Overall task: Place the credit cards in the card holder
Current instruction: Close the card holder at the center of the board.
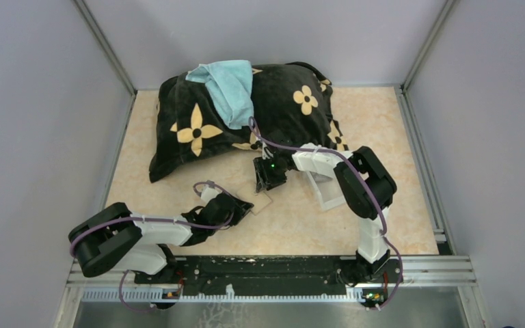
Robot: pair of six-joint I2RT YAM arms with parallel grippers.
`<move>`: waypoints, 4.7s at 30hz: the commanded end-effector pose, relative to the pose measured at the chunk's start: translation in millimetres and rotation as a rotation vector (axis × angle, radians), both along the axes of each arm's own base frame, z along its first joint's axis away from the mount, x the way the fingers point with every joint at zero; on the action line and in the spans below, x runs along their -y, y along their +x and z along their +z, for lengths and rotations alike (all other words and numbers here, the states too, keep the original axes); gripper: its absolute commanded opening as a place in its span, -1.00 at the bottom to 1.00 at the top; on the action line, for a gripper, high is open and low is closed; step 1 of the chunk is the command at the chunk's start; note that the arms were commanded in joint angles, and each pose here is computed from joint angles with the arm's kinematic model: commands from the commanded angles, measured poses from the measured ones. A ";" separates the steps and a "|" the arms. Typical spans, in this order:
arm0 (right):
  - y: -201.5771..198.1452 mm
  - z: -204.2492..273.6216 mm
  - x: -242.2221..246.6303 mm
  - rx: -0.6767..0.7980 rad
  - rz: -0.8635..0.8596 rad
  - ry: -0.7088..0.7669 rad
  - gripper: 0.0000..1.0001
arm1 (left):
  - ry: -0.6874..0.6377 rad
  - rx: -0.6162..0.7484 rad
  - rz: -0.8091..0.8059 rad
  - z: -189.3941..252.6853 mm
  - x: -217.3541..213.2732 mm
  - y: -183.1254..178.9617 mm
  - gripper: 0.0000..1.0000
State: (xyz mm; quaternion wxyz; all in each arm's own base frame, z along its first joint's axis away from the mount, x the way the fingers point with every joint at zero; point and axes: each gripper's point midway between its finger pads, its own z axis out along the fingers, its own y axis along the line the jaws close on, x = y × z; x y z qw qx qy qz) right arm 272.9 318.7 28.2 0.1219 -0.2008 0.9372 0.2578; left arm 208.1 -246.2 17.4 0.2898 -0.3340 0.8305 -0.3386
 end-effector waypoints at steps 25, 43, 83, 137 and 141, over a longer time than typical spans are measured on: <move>-4.5 -34.6 8.6 -0.084 -0.034 -0.089 0.02 | 0.371 -0.191 -0.023 -72.8 -76.3 -40.9 -0.27; -33.7 -53.9 14.5 -0.093 -0.021 -0.116 -0.18 | 0.374 -0.195 -0.029 -73.4 -74.4 -38.5 -0.27; -47.3 -51.6 11.9 -0.106 -0.030 -0.063 -0.25 | 0.384 -0.215 -0.035 -78.4 -76.2 -42.0 -0.29; -54.0 -78.9 47.3 0.210 -0.098 -0.038 -0.36 | 0.417 -0.289 -0.059 -89.1 -71.5 -47.7 -0.32; -52.0 -78.5 49.2 0.246 -0.108 -0.038 -0.36 | 0.421 -0.292 -0.065 -89.1 -68.3 -46.0 -0.32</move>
